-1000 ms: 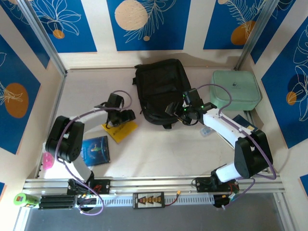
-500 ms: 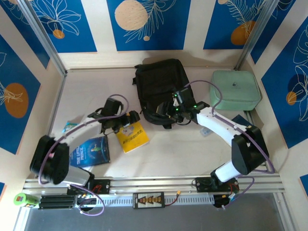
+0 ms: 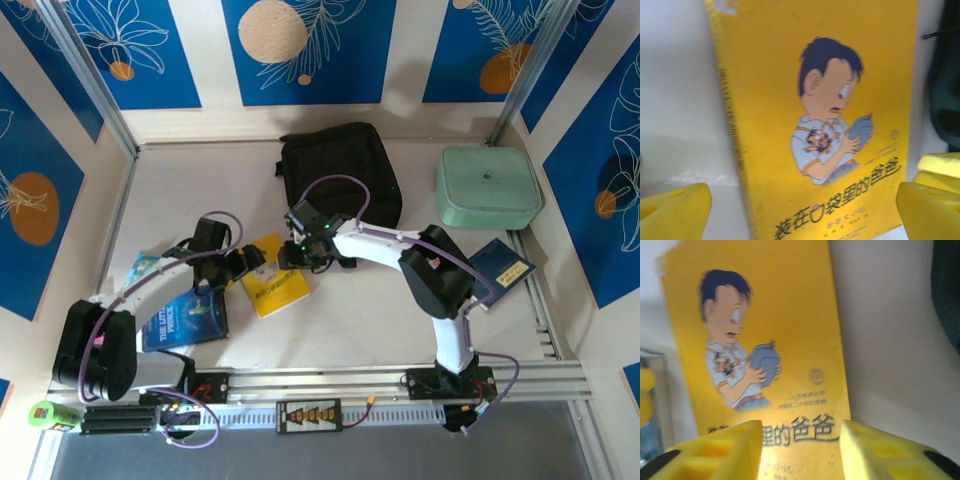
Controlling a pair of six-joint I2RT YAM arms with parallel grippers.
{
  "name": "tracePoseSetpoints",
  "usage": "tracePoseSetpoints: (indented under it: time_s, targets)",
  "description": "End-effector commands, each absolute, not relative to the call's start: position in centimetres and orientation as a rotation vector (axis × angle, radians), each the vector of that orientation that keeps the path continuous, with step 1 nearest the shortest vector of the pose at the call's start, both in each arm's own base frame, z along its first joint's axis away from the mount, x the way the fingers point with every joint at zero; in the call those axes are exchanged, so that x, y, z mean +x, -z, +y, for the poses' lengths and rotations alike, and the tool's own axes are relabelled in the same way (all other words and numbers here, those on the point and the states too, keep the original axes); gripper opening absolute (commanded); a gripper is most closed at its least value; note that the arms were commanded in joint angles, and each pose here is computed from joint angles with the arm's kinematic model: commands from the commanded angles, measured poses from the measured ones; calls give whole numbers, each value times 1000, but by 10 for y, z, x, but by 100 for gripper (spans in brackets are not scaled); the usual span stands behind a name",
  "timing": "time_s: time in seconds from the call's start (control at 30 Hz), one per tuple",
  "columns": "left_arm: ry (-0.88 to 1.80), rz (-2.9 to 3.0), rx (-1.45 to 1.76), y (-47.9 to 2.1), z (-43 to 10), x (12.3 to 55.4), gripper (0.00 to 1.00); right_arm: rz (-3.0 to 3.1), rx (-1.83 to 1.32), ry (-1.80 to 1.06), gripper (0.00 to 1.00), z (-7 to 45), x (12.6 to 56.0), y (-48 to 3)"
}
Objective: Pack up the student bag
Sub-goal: Pick up the book at the center of the table.
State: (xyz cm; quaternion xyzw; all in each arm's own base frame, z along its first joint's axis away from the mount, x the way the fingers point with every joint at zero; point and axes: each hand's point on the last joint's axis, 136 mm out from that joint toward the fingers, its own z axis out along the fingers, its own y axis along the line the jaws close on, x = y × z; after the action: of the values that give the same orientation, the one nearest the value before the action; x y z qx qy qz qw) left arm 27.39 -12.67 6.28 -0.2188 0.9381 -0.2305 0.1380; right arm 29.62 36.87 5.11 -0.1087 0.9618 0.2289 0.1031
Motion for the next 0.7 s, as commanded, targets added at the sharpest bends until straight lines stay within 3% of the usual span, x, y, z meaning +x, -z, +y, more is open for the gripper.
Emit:
tracePoseSetpoints:
  time_s: [0.0, 0.23, 0.47, 0.67]
  targets:
    - [721, 2721, -656, -59, -128, 272, 91, 2880, -299, -538, 42, 356, 300, -36]
    - [749, 2788, -637, -37, -134, 268, 79, 2904, -336, -504, 39, 352, 298, -23]
    - [709, 2836, -589, -28, -131, 262, 77, 2946, -385, -470, 35, 345, 288, -8]
    - [769, 2837, -497, -28, -139, 265, 67, 2961, -376, -473, 33, 343, 284, -2]
